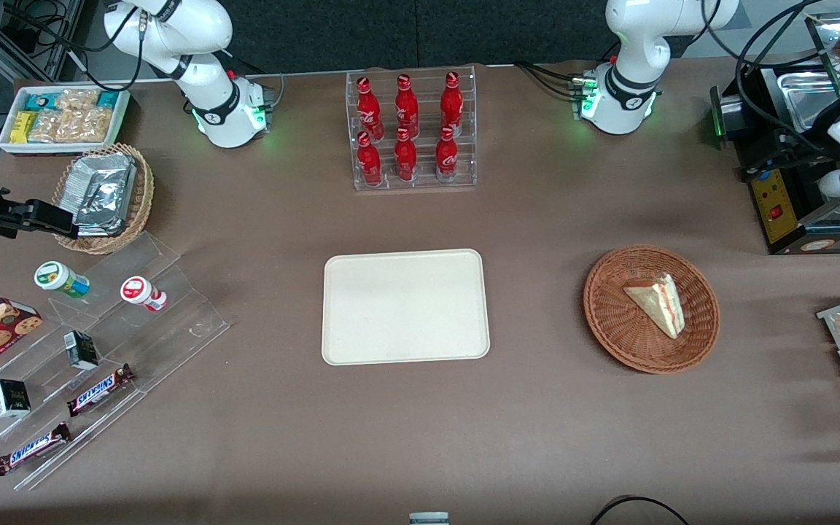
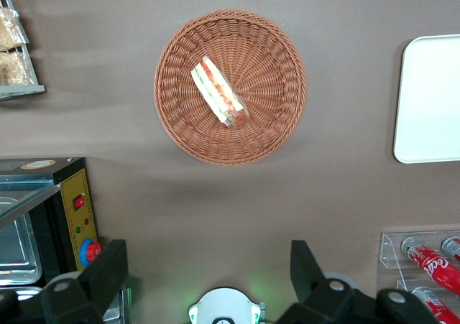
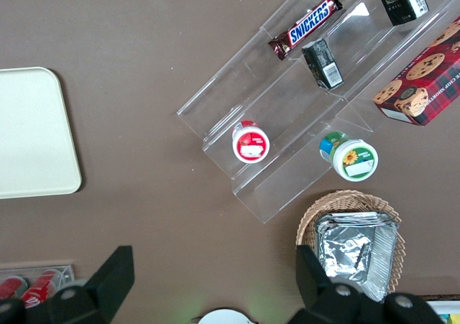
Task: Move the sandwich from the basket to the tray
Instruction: 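Move the left gripper down over the wrapped sandwich in the wicker basket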
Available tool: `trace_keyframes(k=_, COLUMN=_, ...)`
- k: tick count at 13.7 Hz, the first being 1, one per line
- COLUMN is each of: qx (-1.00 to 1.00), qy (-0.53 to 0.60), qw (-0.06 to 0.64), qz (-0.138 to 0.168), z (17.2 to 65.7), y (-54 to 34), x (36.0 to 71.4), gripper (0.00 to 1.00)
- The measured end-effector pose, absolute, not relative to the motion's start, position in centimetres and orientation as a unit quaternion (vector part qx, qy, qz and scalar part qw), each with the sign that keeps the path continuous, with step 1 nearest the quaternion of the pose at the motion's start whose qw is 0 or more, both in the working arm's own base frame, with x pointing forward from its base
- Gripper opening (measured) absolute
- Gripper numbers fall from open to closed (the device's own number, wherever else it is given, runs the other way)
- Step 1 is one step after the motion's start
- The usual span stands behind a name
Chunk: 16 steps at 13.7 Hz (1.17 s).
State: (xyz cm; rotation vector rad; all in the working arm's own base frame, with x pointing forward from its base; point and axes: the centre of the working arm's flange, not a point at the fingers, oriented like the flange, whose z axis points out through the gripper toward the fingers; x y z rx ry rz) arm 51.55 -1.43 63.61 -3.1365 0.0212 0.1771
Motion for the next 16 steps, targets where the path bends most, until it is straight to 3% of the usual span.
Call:
trace_keyframes(k=4, qx=-0.998, qy=-0.001, qw=0.000, qz=0.059, z=63.3, y=-0.7, x=51.8, gripper=1.00)
trace_keyframes(k=6, qx=-0.996, qy=-0.043, qw=0.011, qz=0.075, z=61.2, y=-0.3, x=52.9, gripper=1.00)
trace_keyframes(k=10, qx=-0.982, qy=-0.176, qw=0.025, qz=0.070, z=51.0, y=1.0, x=56.8, gripper=1.00)
trace_keyframes(k=16, qx=-0.928, qy=-0.372, qw=0.018, qz=0.031, z=38.3, y=1.5, x=57.4, gripper=1.00)
